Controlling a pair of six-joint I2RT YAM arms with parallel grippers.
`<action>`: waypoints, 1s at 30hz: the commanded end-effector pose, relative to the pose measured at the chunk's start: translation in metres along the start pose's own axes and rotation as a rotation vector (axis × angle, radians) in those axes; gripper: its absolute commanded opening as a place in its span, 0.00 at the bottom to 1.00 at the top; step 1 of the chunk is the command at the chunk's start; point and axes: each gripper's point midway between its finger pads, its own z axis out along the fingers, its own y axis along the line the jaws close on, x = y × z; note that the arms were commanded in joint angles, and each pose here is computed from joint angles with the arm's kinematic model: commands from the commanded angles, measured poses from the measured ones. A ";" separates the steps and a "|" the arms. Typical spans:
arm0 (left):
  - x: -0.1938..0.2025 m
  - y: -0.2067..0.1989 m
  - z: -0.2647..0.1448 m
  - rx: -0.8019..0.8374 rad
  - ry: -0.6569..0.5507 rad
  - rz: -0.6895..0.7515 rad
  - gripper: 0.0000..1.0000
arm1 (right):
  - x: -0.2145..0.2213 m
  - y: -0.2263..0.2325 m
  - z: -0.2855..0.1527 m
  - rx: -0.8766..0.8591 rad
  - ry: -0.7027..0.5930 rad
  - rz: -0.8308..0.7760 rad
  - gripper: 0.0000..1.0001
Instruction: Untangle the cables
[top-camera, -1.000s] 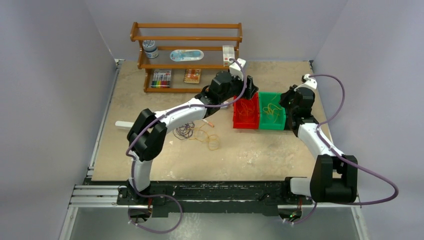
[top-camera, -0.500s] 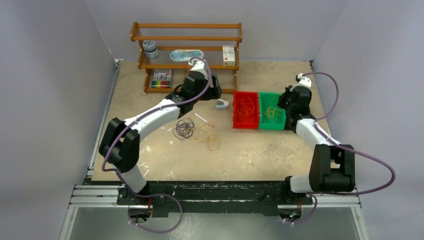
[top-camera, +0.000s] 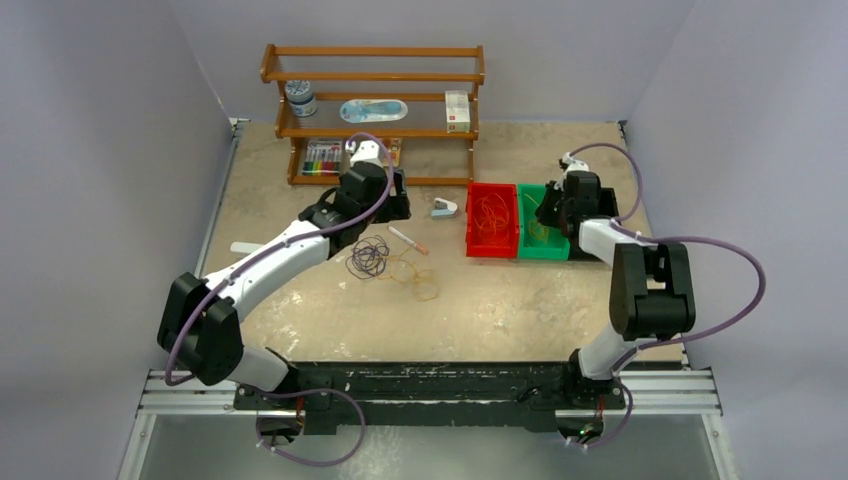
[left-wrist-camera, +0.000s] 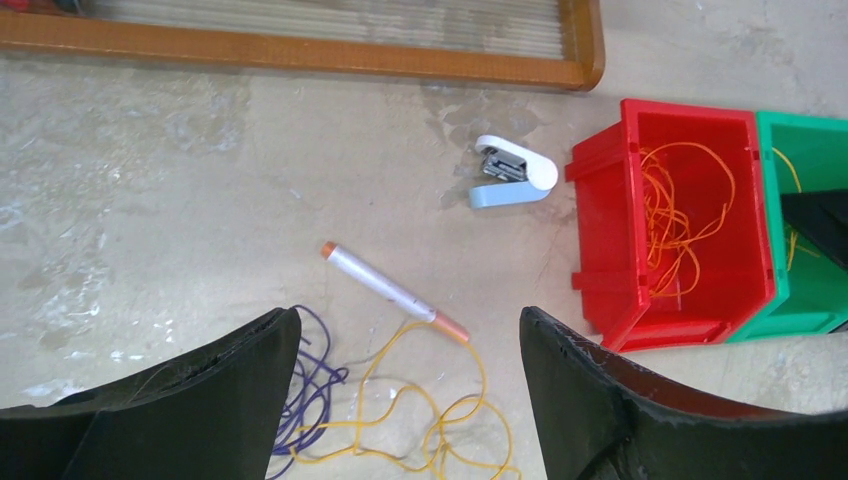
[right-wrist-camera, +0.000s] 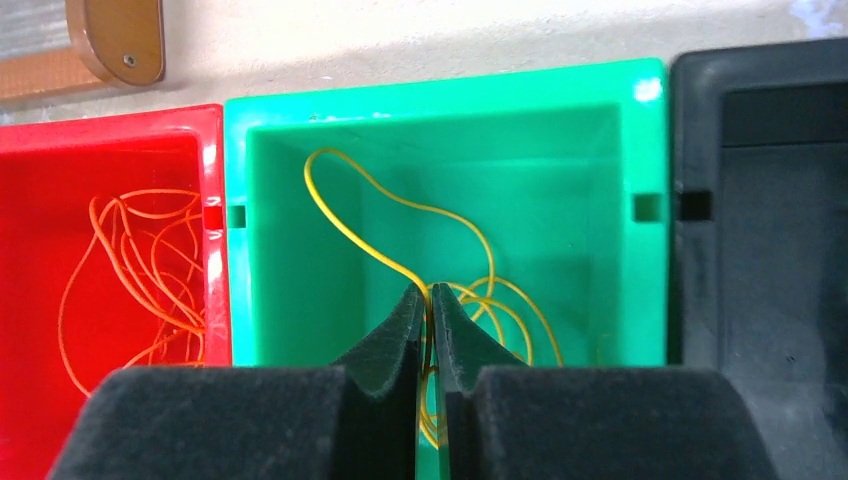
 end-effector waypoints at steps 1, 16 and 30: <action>-0.004 0.007 -0.013 -0.005 -0.027 0.016 0.80 | -0.017 0.020 0.005 -0.053 -0.001 -0.073 0.09; 0.007 0.011 -0.036 0.041 -0.024 -0.017 0.80 | -0.072 0.025 -0.062 0.028 -0.203 -0.057 0.44; 0.049 -0.021 -0.034 0.093 0.053 0.106 0.78 | -0.087 0.056 -0.103 -0.140 -0.309 -0.097 0.47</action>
